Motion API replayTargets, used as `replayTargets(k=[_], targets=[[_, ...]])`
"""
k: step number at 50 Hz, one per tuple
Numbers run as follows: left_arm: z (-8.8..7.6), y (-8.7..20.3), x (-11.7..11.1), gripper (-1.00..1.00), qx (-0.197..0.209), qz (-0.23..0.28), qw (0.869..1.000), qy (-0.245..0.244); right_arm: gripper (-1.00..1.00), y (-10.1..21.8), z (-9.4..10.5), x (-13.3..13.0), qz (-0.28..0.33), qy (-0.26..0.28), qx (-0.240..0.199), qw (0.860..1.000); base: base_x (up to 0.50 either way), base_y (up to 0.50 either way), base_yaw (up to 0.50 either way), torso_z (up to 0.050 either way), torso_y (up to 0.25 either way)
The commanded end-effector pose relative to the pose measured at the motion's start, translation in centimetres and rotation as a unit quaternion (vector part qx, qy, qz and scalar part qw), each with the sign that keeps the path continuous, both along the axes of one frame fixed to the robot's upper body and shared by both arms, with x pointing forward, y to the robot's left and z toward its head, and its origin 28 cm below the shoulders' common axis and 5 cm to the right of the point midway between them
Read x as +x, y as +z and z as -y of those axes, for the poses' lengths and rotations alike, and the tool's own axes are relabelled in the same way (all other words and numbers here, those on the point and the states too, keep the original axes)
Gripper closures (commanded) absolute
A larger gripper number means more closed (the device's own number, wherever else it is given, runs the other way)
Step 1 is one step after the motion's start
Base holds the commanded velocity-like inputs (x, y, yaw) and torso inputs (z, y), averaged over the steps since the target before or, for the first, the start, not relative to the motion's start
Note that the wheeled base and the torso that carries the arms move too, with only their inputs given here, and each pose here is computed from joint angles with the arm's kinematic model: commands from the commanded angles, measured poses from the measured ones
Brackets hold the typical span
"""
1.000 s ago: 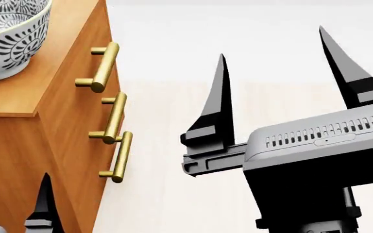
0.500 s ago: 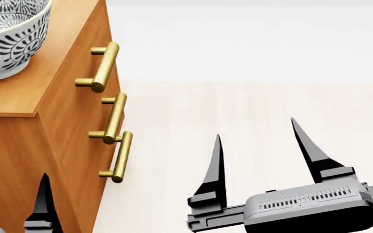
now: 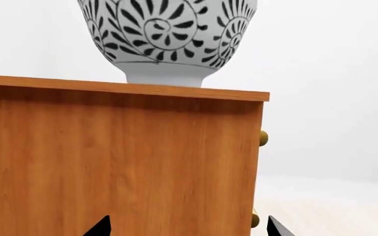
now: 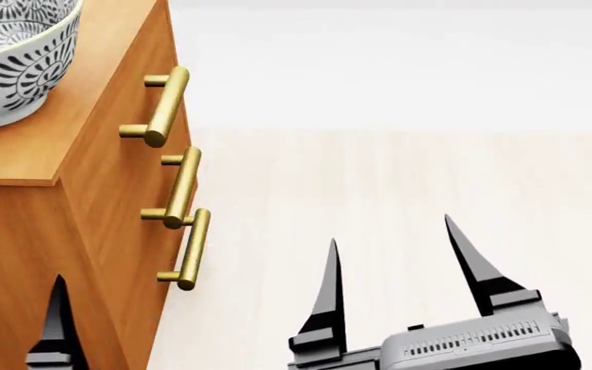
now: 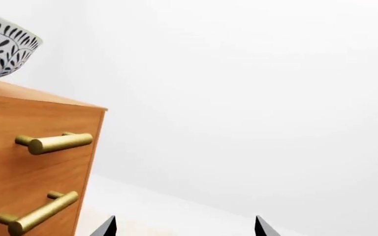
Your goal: Close the top drawer of the cabinet and put the bowl on top of it.
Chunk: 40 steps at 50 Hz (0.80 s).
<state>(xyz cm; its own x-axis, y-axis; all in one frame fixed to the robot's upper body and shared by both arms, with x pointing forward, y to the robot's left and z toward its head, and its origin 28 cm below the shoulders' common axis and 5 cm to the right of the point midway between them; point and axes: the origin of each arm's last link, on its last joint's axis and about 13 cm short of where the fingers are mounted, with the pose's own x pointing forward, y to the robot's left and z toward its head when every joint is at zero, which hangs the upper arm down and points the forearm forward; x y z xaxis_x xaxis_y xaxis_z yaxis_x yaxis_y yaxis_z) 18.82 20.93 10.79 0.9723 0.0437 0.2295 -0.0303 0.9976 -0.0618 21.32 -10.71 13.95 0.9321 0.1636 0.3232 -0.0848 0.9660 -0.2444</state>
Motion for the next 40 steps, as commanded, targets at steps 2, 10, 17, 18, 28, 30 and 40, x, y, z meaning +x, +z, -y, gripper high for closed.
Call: replayTargets(k=[2,10,17,18,28,30,40], targets=[[-0.2,0.3,-0.4,-1.0,-0.005,0.011,1.0,0.004,-1.0,0.1,-0.2,-0.4,0.013,-0.003,0.011,1.0,0.0,0.0,0.0,0.0,0.0],[-0.4,1.1,-0.8,-1.0,-0.012,0.042,0.999,0.013,-1.0,1.3,0.2,-1.4,0.056,-0.021,0.05,0.997,0.0,0.0,0.0,0.0,0.0],[-0.6,1.5,-1.1,-1.0,-0.016,0.058,0.998,0.021,-1.0,1.6,0.3,-2.2,0.076,-0.028,0.048,0.996,0.0,0.0,0.0,0.0,0.0],[-0.6,1.5,-1.1,-1.0,-0.015,0.059,0.998,0.021,-1.0,1.6,0.3,-2.2,0.077,-0.027,0.049,0.995,0.0,0.0,0.0,0.0,0.0],[-0.8,1.7,-1.4,-1.0,-0.012,0.068,0.997,0.026,-1.0,1.8,0.3,-2.8,0.092,-0.025,0.045,0.994,0.0,0.0,0.0,0.0,0.0],[-0.8,1.8,-1.4,-1.0,-0.011,0.07,0.997,0.027,-1.0,1.8,0.3,-2.9,0.095,-0.024,0.044,0.994,0.0,0.0,0.0,0.0,0.0],[-0.8,2.3,-2.0,-1.0,-0.007,0.087,0.996,0.03,-1.0,2.5,0.2,-4.0,0.118,-0.019,0.04,0.992,0.0,0.0,0.0,0.0,0.0]])
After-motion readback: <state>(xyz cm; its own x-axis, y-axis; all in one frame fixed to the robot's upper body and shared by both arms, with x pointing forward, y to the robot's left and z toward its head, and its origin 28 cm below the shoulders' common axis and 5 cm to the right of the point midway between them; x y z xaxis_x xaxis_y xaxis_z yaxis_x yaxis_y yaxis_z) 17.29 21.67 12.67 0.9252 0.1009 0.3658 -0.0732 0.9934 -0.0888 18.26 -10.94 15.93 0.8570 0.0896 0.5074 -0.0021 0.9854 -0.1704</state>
